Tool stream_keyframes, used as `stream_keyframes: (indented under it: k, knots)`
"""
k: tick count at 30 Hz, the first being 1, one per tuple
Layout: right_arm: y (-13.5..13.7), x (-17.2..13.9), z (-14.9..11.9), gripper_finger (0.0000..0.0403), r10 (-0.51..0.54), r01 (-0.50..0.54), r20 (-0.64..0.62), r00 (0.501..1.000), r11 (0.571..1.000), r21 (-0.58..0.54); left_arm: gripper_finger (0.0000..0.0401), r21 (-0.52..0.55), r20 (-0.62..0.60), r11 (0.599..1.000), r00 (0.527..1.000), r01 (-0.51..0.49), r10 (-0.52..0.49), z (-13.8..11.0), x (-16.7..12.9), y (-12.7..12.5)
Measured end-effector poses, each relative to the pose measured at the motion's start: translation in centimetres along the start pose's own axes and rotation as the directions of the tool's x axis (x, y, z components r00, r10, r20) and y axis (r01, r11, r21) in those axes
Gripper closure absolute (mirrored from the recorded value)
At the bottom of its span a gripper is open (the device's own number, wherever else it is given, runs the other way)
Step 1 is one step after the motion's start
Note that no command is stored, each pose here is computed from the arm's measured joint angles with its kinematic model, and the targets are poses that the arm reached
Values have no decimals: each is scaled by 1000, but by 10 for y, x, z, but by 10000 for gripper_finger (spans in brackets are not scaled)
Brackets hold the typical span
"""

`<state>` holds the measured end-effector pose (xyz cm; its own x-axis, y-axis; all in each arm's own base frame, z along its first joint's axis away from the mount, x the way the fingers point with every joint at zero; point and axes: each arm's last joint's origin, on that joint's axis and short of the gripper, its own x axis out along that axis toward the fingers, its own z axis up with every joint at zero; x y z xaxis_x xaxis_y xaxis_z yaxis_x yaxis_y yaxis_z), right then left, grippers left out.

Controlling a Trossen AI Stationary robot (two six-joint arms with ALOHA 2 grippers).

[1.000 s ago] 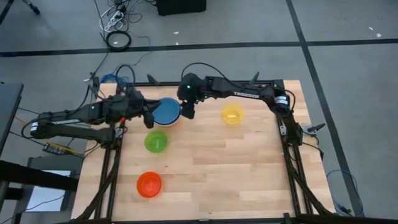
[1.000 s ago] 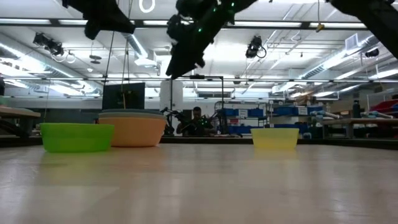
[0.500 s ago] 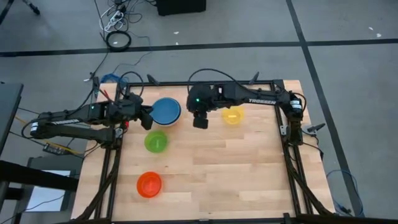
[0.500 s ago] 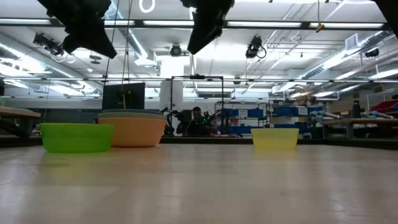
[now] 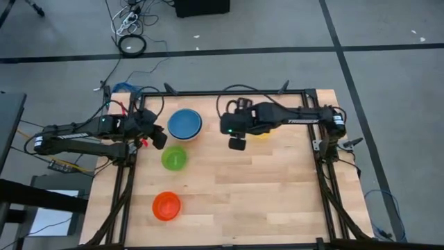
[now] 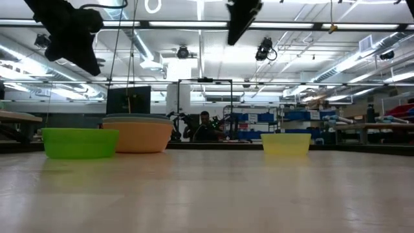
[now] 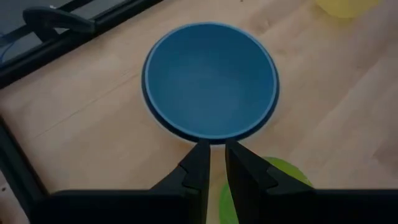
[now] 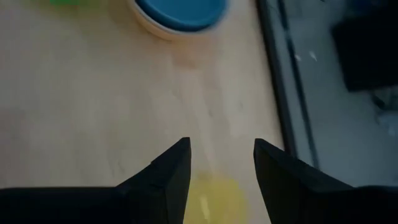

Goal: Nest bowls inside each other
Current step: Stack the yellow bowl on top of the blue bowl

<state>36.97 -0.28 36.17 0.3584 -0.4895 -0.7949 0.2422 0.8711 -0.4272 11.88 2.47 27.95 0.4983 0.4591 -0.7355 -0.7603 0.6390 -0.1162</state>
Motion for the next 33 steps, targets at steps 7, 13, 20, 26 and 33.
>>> stream_keyframes:
  k: [7, 13, 20, 26, 33]
  knots:
    - [-20, -30, -25, 242, -76, 76, -3, 997, 990, 120, 341, 8, 0, 1000, 1000, 0, 0, 0, 0, 0]
    - [-36, -28, -61, 242, -97, 107, -56, 994, 967, 231, 341, 10, -6, 1000, 1000, 9, -9, 0, 0, 0]
    - [-37, -2, -102, 242, -73, 79, -30, 997, 939, 335, 341, 4, -56, 997, 996, 71, -70, -2, 0, -2]
    - [-33, 18, -126, 242, -1, -12, 31, 1000, 911, 412, 341, -5, -142, 986, 976, 165, -164, -6, 2, -5]
    - [-28, 27, -138, 242, 22, -37, 39, 999, 893, 449, 341, -72, -280, 992, 952, 107, -123, -33, 29, -3]
